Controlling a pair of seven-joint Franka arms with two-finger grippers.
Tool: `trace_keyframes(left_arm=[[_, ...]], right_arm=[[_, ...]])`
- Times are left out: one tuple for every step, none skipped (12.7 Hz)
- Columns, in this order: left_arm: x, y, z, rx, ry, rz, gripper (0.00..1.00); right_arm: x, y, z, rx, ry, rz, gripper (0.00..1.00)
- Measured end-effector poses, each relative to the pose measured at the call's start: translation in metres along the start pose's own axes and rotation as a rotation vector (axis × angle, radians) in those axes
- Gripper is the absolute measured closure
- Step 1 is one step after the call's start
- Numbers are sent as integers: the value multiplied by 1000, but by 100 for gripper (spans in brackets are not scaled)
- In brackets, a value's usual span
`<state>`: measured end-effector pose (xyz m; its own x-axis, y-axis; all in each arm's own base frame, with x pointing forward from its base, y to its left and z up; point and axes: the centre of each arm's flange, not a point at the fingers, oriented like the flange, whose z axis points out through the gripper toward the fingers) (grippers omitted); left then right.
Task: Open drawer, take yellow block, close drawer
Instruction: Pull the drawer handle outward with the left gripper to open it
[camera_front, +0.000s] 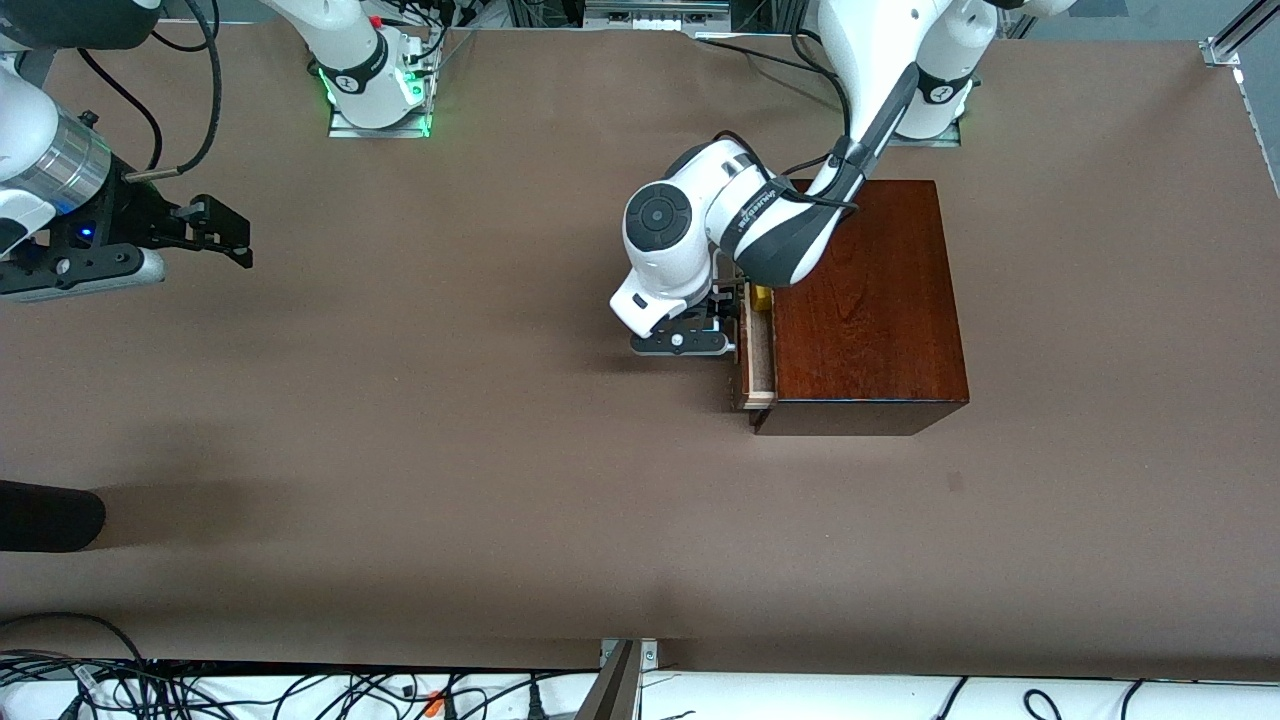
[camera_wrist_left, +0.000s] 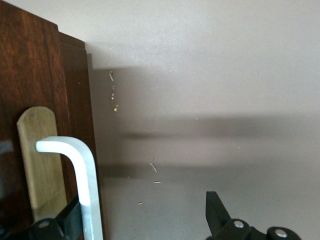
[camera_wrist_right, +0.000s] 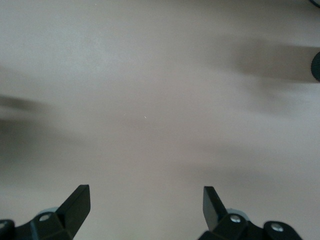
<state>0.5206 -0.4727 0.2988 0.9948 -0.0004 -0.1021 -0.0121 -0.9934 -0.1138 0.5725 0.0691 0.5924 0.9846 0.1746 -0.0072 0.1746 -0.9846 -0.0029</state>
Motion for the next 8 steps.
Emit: trace_keyframes(left_arm=[[0, 1, -1, -3, 0, -3, 0], [1, 2, -2, -8, -1, -6, 0], [1, 3, -2, -11, -1, -7, 0], [1, 4, -2, -11, -1, -7, 0], [0, 5, -3, -12, 0, -7, 0], [1, 5, -2, -11, 0, -7, 0], [1, 6, -2, -11, 0, -8, 0], [1, 6, -2, -11, 0, -7, 0]], right_arm=[[0, 0, 0, 0, 0, 0, 0], [0, 0, 0, 0, 0, 0, 0], [0, 0, 0, 0, 0, 0, 0], [0, 0, 0, 0, 0, 1, 0], [0, 0, 0, 0, 0, 1, 0], [0, 0, 0, 0, 0, 1, 0], [0, 0, 0, 0, 0, 1, 0], [0, 0, 0, 0, 0, 1, 0]])
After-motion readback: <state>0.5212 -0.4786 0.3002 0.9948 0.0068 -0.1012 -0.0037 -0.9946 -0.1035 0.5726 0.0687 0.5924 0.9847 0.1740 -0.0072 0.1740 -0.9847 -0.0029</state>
